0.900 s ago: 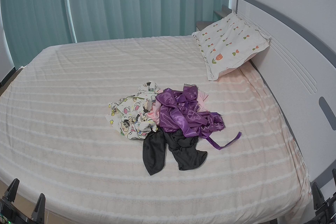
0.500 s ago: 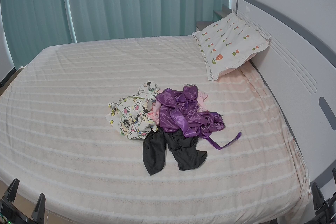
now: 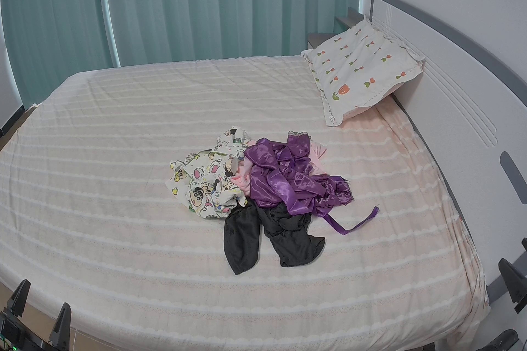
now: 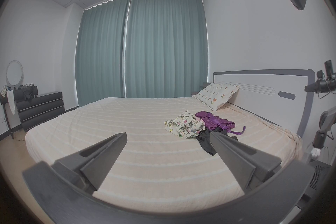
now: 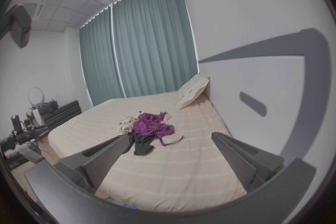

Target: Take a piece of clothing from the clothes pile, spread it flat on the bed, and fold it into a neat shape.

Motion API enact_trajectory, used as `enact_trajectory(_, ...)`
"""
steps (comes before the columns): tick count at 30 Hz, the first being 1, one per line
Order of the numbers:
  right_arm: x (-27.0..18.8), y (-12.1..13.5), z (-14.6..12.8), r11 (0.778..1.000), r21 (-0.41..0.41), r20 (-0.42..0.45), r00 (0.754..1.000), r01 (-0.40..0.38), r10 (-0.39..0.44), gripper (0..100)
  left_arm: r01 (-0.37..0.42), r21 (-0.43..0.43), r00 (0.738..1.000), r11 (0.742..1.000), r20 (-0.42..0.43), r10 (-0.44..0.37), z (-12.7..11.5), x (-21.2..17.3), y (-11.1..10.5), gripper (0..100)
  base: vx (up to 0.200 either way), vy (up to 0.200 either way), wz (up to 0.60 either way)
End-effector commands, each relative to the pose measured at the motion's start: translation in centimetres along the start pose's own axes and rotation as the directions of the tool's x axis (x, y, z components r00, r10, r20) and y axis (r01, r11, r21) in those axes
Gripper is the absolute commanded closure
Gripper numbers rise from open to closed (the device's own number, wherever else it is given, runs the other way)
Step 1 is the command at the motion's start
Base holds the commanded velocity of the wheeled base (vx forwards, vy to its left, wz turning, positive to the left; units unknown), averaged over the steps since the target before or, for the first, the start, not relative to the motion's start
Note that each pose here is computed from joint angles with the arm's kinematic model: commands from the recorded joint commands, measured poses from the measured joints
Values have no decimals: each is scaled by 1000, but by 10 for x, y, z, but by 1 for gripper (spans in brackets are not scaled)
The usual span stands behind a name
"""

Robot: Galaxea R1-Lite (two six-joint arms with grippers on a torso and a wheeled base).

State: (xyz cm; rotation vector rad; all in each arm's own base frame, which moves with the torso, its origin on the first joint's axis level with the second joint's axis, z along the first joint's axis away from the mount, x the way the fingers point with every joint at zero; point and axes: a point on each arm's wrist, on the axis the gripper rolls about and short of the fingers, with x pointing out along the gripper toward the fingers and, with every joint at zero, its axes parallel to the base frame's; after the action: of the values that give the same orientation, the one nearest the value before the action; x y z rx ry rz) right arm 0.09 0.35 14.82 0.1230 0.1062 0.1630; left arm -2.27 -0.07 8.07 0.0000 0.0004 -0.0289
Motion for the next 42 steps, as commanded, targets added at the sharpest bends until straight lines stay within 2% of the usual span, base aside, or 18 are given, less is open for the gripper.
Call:
enact_trajectory(1, 73, -4, 17, 984, 143, -280, 949, -109, 146, 0, 0, 0, 1000, 1000, -3, 0, -5, 0, 0, 0, 0, 0, 0)
enact_trajectory(10, 164, -11, 1, 974, 212, -407, 899, -83, 165, 0, 0, 0, 1000, 1000, -3, 0, -5, 0, 0, 0, 0, 0, 0)
enact_trajectory(13, 195, -9, -8, 969, 233, -452, 873, -85, 185, 0, 0, 0, 1000, 1000, -3, 0, -5, 0, 0, 0, 0, 0, 0)
enact_trajectory(16, 202, -9, -10, 967, 244, -458, 869, -79, 187, 0, 0, 0, 1000, 1000, -3, 0, -5, 0, 0, 0, 0, 0, 0)
enact_trajectory(17, 224, 0, -19, 957, 276, -478, 850, -93, 220, 0, 0, 0, 1000, 1000, -3, 0, -5, 0, 0, 0, 0, 0, 0)
enact_trajectory(20, 243, 9, -27, 948, 300, -496, 832, -107, 251, 0, 0, 0, 1000, 1000, -3, 0, -5, 0, 0, 0, 0, 0, 0)
enact_trajectory(23, 260, 16, -38, 946, 314, -521, 817, -85, 247, 0, 0, 0, 1000, 1000, -3, 0, -5, 0, 0, 0, 0, 0, 0)
enact_trajectory(30, 305, 38, -67, 939, 344, -522, 824, -30, 218, 0, 0, 0, 1000, 1000, -3, 0, -5, 0, 0, 0, 0, 0, 0)
enact_trajectory(35, 337, 57, -96, 941, 334, -541, 829, 56, 143, 0, 0, 0, 1000, 1000, -3, 0, -5, 0, 0, 0, 0, 0, 0)
enact_trajectory(36, 345, 63, -104, 934, 348, -547, 826, 77, 136, 0, 0, 0, 1000, 1000, -3, 0, -5, 0, 0, 0, 0, 0, 0)
enact_trajectory(39, 356, 78, -112, 925, 374, -543, 825, 72, 156, 0, 0, 0, 1000, 1000, -3, 0, -5, 0, 0, 0, 0, 0, 0)
enact_trajectory(42, 367, 92, -121, 929, 361, -535, 833, 75, 141, 0, 0, 0, 1000, 1000, -3, 0, -5, 0, 0, 0, 0, 0, 0)
